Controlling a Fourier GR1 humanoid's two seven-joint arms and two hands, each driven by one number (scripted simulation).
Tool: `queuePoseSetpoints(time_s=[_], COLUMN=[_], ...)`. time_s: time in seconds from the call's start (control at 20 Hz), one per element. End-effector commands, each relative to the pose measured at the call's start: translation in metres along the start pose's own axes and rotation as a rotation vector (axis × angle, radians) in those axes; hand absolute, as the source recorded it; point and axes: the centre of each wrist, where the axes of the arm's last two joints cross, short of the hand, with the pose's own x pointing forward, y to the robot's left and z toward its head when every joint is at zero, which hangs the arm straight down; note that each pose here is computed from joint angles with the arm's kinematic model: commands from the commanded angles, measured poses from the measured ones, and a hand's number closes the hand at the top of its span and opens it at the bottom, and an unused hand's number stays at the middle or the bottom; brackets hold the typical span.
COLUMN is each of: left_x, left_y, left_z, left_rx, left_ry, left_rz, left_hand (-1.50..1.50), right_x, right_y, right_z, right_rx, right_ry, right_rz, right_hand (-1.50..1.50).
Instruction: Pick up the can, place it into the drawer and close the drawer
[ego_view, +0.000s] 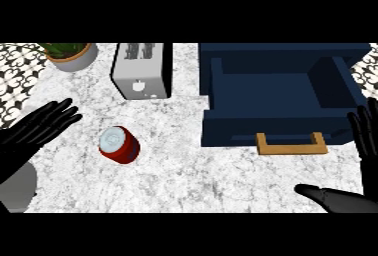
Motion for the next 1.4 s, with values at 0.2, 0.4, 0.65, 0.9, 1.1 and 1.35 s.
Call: queuePoseSetpoints(time_s=[0.2, 0.4, 0.65, 0.9, 1.1, 1.35], left_x=[0.01, 0.029, 0.031, 0.012, 0.015, -0.015], left_y=[0.053, 0.065, 0.08, 0.072, 0.069, 0.053], left_z=[0.012, 0.04, 0.032, 0.041, 0.016, 0.006], left_rx=[-0.041, -0.049, -0.001, 0.004, 0.007, -0.011], left_ry=[0.028, 0.028, 0.065, 0.112, 0.134, 0.17], left_rz=[0.035, 0.032, 0.13, 0.237, 0.275, 0.337], left_hand=[-1.5, -1.5, -1.5, -1.5, -1.5, -1.5], right_x=[-0.005, -0.011, -0.013, 0.011, -0.002, -0.008], right_y=[-0.031, -0.067, -0.088, -0.079, -0.09, -0.113], right_z=[0.024, 0.03, 0.039, 0.063, 0.068, 0.06], right_rx=[-0.014, -0.013, -0.02, -0.01, -0.002, -0.035], right_ry=[0.034, 0.021, 0.021, 0.022, 0.035, 0.016], right_rz=[-0.014, -0.002, 0.003, 0.003, -0.006, -0.014], right_hand=[-1.5, -1.5, -1.5, -1.5, -1.5, -1.5])
